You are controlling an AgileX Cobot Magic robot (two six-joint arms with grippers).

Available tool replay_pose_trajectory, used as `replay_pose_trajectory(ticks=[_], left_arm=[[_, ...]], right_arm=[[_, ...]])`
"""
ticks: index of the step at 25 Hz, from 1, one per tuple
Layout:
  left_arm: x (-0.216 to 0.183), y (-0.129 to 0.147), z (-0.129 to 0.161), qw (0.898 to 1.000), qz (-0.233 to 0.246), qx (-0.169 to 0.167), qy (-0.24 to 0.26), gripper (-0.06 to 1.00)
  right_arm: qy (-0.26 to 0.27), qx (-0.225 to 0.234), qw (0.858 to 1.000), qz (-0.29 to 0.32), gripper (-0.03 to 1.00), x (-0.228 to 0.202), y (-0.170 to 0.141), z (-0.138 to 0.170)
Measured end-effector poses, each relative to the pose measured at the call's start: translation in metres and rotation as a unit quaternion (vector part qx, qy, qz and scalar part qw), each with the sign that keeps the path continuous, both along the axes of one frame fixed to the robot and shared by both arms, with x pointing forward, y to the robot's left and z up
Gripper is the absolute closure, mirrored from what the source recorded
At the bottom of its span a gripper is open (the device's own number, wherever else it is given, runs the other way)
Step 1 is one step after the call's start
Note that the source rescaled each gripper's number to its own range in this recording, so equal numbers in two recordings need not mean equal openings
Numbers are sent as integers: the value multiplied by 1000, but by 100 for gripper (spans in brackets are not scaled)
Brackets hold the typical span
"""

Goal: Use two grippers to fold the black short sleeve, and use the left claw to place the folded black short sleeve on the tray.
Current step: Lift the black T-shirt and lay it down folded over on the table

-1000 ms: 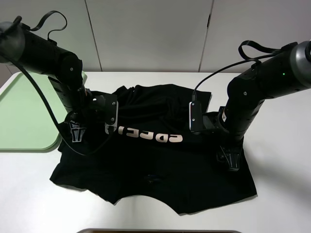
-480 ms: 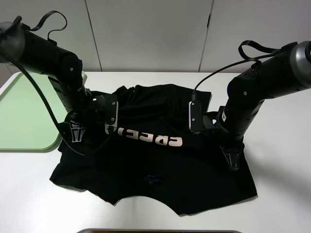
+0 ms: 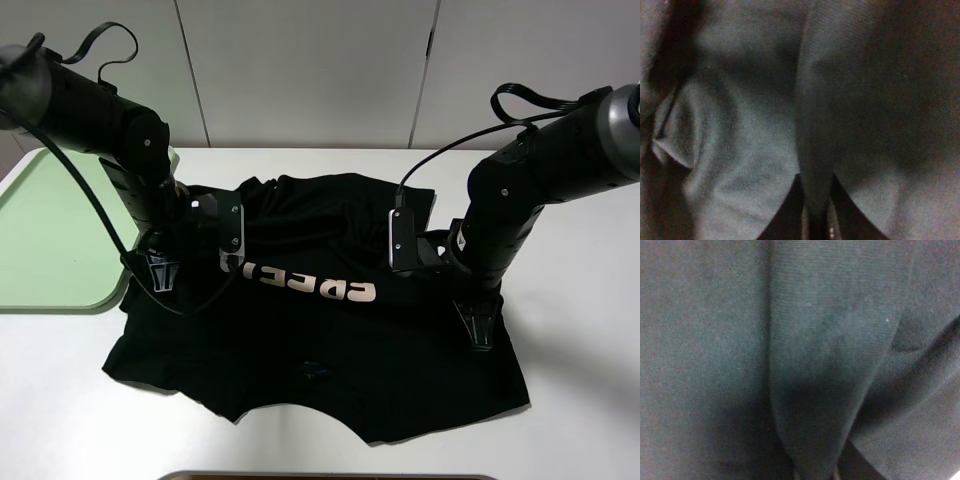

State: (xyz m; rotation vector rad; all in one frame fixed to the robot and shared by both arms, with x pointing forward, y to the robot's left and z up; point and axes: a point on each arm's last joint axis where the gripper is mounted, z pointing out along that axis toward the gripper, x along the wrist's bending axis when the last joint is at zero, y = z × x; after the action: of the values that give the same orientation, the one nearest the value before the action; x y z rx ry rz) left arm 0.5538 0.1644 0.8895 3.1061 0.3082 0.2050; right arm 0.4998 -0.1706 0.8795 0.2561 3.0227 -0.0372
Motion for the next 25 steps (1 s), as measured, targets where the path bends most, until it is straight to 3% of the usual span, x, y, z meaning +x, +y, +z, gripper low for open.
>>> replay_pose_trajectory(ticks=[9,18,25], left_arm=[[-4,2,15,1000,11,2,1,94],[-19,10,65,1000,16,0,-10,94],[-32,15,111,997,19,-29,-66,94]], right_arm=[[-17,8,1000,-7,96,-1,-1,18],[-57,34,997,-41,96,-9,-5,60],[-80,46,995,-47,96,-20,-11,91]])
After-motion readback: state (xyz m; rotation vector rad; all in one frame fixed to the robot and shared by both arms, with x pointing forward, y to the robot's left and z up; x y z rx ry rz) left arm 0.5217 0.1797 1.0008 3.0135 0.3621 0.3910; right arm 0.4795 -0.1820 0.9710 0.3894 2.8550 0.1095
